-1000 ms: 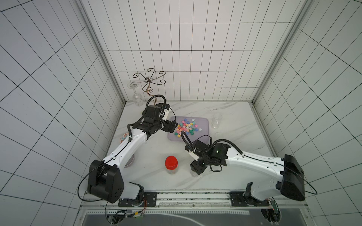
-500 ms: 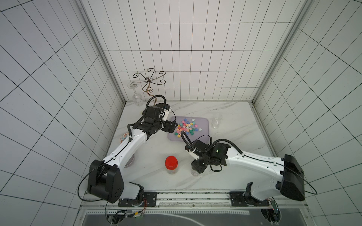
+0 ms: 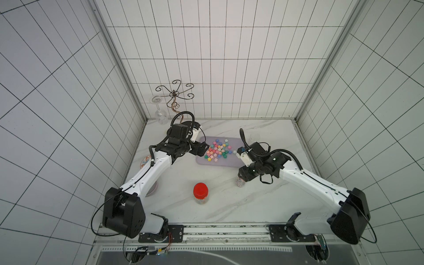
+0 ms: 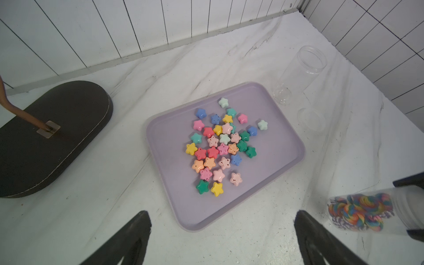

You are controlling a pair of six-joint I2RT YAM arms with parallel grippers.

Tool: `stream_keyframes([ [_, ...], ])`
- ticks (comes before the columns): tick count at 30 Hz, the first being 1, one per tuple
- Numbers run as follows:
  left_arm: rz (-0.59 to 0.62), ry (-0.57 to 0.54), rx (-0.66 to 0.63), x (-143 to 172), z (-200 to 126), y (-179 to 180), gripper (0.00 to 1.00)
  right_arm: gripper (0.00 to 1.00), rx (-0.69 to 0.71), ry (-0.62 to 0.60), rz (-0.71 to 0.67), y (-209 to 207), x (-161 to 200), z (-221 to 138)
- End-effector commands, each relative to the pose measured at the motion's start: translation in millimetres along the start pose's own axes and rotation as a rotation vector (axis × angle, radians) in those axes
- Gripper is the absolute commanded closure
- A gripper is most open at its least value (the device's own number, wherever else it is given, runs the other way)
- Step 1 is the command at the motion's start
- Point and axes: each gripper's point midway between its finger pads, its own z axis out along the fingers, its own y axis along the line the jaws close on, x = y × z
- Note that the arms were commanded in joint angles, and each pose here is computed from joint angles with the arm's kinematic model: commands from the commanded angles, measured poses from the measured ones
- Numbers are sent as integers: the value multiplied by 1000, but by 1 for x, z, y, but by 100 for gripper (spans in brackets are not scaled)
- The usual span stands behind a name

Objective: Pour the candies out of the jar
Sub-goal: Pick up the jar from the center of the board.

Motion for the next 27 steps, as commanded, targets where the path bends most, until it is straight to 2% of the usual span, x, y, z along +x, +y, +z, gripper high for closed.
stream_keyframes([
  [1, 97, -42, 179, -5, -9, -33, 3, 61, -113, -172, 9, 1, -62, -36],
  [10, 224, -115, 462, -4, -32, -84, 3, 64, -296, -301, 42, -18, -122, -73],
  [14, 262, -122, 516, -6, -34, -95, 3, 65, -382, -339, 32, -12, -136, -88],
  [21, 314, -65, 586, -5, -22, -114, 3, 66, -536, -420, 5, 11, -157, -121],
  [27, 364, -69, 633, -3, -20, -131, 3, 67, -686, -448, -4, 31, -161, -142],
])
